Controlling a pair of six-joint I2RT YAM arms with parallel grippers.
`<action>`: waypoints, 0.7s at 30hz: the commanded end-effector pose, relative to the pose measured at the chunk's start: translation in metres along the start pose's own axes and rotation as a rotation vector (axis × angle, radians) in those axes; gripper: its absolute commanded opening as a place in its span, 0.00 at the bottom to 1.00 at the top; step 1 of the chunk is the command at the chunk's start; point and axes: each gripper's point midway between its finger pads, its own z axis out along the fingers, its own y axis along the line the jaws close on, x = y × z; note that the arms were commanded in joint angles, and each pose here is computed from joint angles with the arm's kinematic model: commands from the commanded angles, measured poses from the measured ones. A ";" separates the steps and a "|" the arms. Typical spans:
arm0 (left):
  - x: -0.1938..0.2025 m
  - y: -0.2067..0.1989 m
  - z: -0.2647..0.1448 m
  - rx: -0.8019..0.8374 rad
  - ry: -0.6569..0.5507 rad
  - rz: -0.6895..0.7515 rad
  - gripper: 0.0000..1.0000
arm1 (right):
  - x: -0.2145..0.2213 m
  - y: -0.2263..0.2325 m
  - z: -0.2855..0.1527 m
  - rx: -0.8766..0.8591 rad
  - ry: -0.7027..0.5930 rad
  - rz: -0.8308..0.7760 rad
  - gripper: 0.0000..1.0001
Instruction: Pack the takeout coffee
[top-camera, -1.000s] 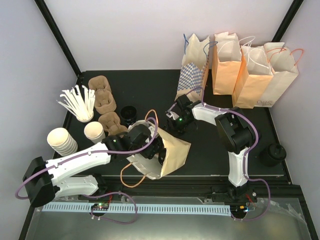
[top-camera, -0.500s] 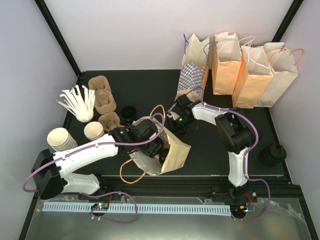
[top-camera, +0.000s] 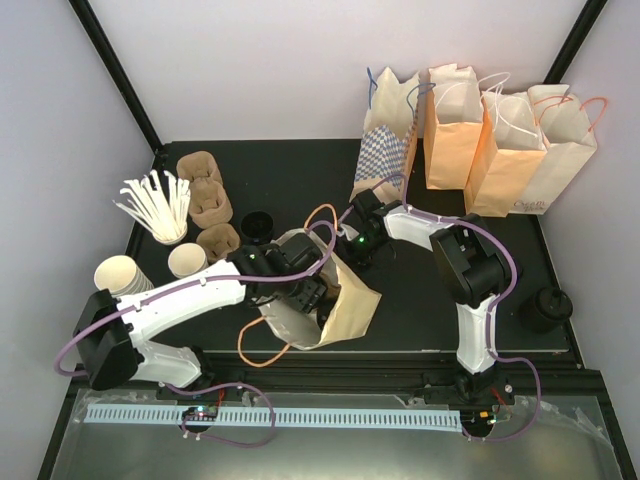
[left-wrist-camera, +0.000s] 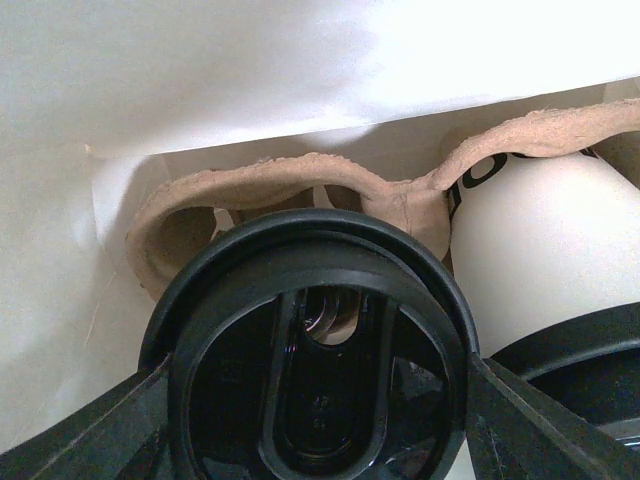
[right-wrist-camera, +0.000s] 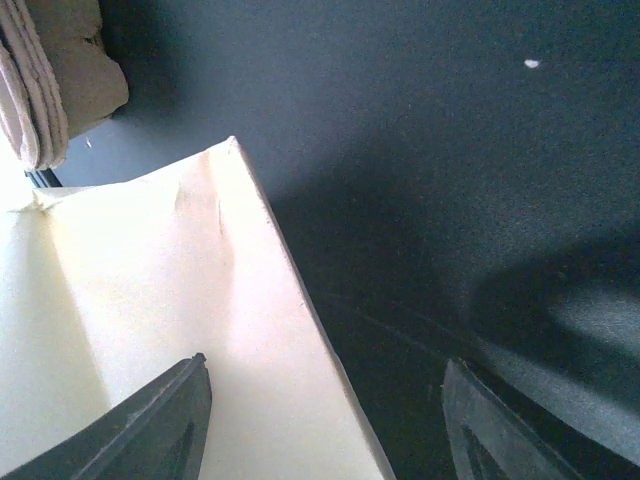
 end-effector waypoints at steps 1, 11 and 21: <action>0.039 0.013 0.003 -0.064 0.182 -0.018 0.71 | 0.000 0.009 -0.003 -0.002 -0.001 -0.029 0.66; 0.047 0.012 -0.002 -0.062 0.221 -0.040 0.83 | -0.001 0.009 -0.003 -0.005 -0.002 -0.028 0.66; 0.048 0.014 0.003 -0.086 0.236 -0.039 0.70 | -0.001 0.010 -0.004 -0.006 -0.005 -0.027 0.66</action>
